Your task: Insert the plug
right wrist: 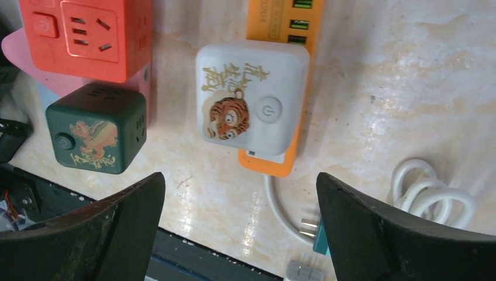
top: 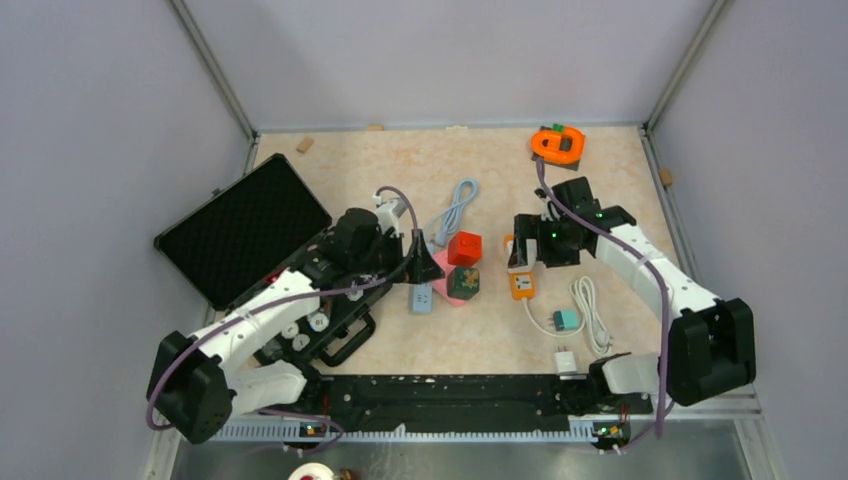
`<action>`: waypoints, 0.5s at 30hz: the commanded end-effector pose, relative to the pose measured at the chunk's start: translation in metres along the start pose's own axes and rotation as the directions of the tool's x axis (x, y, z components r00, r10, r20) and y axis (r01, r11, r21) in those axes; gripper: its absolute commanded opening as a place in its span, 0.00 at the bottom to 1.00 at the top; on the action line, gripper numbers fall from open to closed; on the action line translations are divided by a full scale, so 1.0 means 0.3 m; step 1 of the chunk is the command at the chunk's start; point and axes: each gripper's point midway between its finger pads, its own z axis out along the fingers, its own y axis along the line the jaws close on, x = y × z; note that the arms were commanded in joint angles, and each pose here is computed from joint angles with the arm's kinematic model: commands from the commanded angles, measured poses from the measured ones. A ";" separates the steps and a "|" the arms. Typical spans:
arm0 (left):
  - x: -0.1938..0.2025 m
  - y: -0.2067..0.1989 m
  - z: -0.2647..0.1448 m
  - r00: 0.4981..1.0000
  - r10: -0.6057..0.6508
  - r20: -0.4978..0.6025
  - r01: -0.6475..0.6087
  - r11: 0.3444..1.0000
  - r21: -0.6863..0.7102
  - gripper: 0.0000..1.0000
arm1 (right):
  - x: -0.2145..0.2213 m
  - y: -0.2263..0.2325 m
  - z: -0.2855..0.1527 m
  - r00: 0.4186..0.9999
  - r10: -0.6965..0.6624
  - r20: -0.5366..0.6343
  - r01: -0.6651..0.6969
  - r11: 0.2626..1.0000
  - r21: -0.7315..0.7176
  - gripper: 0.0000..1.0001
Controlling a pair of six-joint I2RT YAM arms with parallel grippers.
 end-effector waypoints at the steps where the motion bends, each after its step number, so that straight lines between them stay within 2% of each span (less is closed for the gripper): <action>1: -0.062 -0.158 0.037 0.995 0.083 0.058 -0.088 0.992 0.088 0.99 | -0.069 -0.034 -0.049 0.988 0.049 0.150 -0.052 0.999 0.014 0.97; 6: 0.011 -0.272 0.117 0.981 0.196 -0.004 -0.194 0.973 0.128 0.99 | -0.086 -0.076 -0.084 0.962 0.114 0.250 -0.118 0.993 0.000 0.99; 15: 0.122 -0.454 0.270 0.914 0.404 -0.044 -0.385 0.895 0.227 0.99 | -0.058 -0.153 -0.074 0.921 0.264 0.286 -0.249 0.964 -0.087 0.99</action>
